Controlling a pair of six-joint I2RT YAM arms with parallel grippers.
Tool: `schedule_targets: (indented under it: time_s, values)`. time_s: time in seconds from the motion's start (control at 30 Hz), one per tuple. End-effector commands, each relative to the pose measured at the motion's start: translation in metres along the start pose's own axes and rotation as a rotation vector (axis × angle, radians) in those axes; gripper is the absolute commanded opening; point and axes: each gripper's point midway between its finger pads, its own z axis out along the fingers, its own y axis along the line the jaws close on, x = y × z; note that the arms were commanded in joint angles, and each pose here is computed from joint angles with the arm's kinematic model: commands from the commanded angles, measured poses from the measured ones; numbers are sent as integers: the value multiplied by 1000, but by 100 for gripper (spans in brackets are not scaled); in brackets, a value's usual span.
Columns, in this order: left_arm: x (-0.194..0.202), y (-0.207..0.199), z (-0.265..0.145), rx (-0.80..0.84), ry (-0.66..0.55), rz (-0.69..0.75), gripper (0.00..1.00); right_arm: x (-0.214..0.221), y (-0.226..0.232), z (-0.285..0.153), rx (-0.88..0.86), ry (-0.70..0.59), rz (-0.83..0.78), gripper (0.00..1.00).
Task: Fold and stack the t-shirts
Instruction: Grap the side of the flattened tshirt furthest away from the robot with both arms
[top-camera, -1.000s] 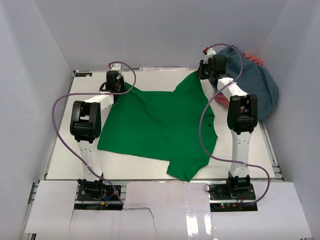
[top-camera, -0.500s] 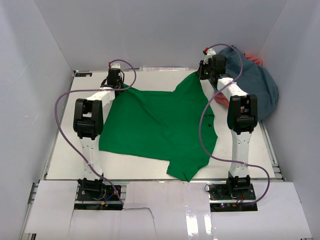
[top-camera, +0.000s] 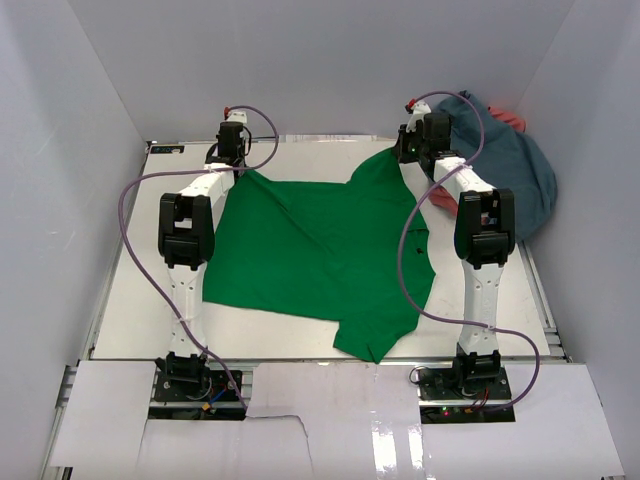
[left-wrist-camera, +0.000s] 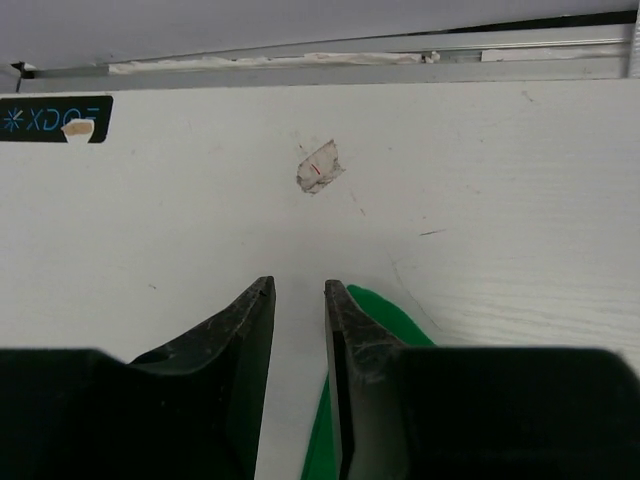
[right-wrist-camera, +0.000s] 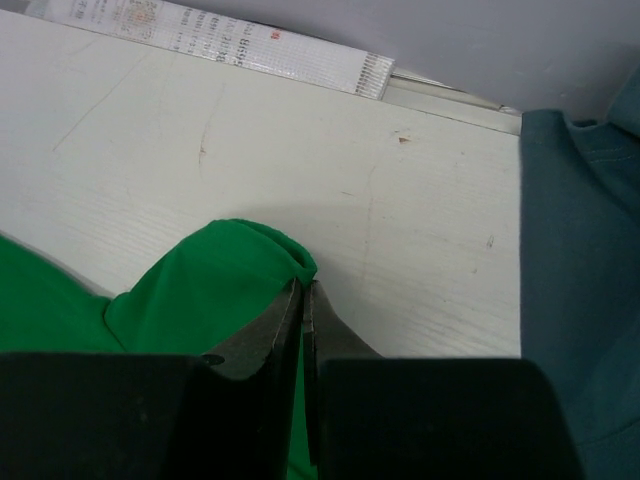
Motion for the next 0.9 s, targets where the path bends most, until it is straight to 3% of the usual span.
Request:
schedule_targets:
  time_s: [0.0, 0.13, 0.17, 0.27, 0.37, 0.4, 0.57, 0.73, 0.87]
  values:
    - [-31, 12, -2, -28, -81, 11, 38, -31, 1, -9, 7, -72, -35, 8]
    - [-26, 12, -7, -15, -70, 25, 54, -35, 0, -9, 16, -73, -35, 8]
    - [-28, 11, -11, 4, -67, 23, 69, -34, -1, -9, 16, -68, -33, 8]
    - [-21, 3, -19, 89, -29, -24, 85, -37, 1, -8, 5, -73, -31, 8]
    - [-14, 0, -20, 189, 36, -135, 87, -37, 4, -8, -3, -73, -30, 8]
    - [3, -2, -19, 210, 108, -176, 83, -37, 4, -9, -3, -74, -31, 8]
    - [17, 27, -13, 278, 244, -520, 65, -39, 4, -11, -4, -77, -35, 8]
    - [22, 45, -15, 264, 293, -738, 71, -40, 6, -11, -9, -78, -36, 8]
    - [30, 33, -16, 398, 385, -905, 72, -39, 5, -12, -9, -74, -37, 8]
